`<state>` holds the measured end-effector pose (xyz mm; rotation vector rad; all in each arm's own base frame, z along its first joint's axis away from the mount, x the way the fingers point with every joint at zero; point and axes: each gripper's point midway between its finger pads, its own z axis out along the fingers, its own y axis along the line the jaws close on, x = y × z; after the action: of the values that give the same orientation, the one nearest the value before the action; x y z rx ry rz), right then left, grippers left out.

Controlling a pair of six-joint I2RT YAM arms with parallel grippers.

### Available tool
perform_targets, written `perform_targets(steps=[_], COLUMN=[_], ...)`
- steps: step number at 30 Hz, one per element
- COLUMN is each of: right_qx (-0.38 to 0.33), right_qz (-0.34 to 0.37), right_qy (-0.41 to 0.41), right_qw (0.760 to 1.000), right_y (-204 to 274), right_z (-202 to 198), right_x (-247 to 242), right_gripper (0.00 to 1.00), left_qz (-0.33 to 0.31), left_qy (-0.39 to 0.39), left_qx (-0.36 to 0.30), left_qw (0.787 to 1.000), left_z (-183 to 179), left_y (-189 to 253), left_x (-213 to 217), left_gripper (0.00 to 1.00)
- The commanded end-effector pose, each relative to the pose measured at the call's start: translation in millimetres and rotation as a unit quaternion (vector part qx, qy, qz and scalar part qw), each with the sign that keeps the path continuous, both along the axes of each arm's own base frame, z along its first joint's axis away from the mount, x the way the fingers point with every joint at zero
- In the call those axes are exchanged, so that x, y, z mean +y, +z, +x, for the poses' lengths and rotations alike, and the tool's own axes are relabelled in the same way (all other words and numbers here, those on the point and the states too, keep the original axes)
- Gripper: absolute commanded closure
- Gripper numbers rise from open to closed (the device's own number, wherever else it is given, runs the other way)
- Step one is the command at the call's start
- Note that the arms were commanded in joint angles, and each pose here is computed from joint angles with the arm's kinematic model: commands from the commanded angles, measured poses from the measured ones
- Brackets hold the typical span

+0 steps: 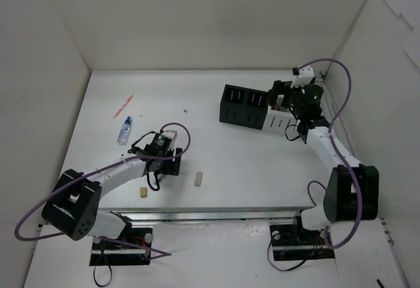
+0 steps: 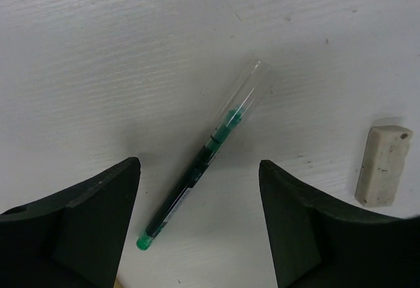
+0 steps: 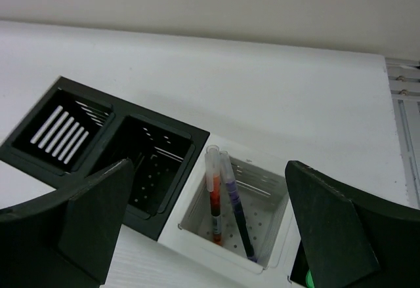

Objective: Sort the stationery into containers
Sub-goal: Pick up the pen from the center of the board.

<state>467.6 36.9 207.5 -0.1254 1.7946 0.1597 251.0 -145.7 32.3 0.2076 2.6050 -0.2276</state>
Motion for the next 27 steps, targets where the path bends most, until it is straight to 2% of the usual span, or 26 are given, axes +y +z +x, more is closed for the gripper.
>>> perform_targets(steps=[1,6,9,10,13,15,18,22,27], right_qx=[-0.107,-0.14,-0.136,-0.126,-0.121,-0.107,-0.06,-0.009,0.074], right_qz=[0.04,0.052,0.06,0.063,0.082,0.102,0.129,0.178,0.222], right_qy=[0.0,-0.023,-0.041,-0.048,-0.05,-0.053,-0.05,0.036,0.142], right_qw=[0.993,0.989,0.988,0.989,0.988,0.988,0.989,0.983,0.962], right_y=[87,119,128,126,127,124,111,87,53], right_z=[-17,-49,-64,-68,-83,-95,-111,-128,-147], right_x=[3,-4,-10,-12,-10,-8,7,60,122], right_gripper=[0.02,0.02,0.02,0.02,0.02,0.02,0.02,0.02,0.02], left_qz=[-0.027,-0.015,-0.013,-0.011,-0.008,-0.011,-0.025,-0.072,-0.153], left_qy=[-0.029,-0.035,-0.033,-0.036,-0.048,-0.05,-0.055,-0.086,-0.182], left_qx=[-0.02,0.013,0.033,0.045,0.052,0.039,0.01,-0.07,-0.188], left_qw=[0.999,0.999,0.999,0.998,0.997,0.998,0.998,0.991,0.953], left_z=[19,9,5,3,-1,1,9,28,32], left_y=[16,-3,-13,-20,-24,-17,-1,51,134], left_x=[-18,-21,-22,-23,-29,-33,-41,-62,-98], left_gripper=[0.33,0.52,0.65,0.76,0.96,1.0,1.0,1.0,1.0])
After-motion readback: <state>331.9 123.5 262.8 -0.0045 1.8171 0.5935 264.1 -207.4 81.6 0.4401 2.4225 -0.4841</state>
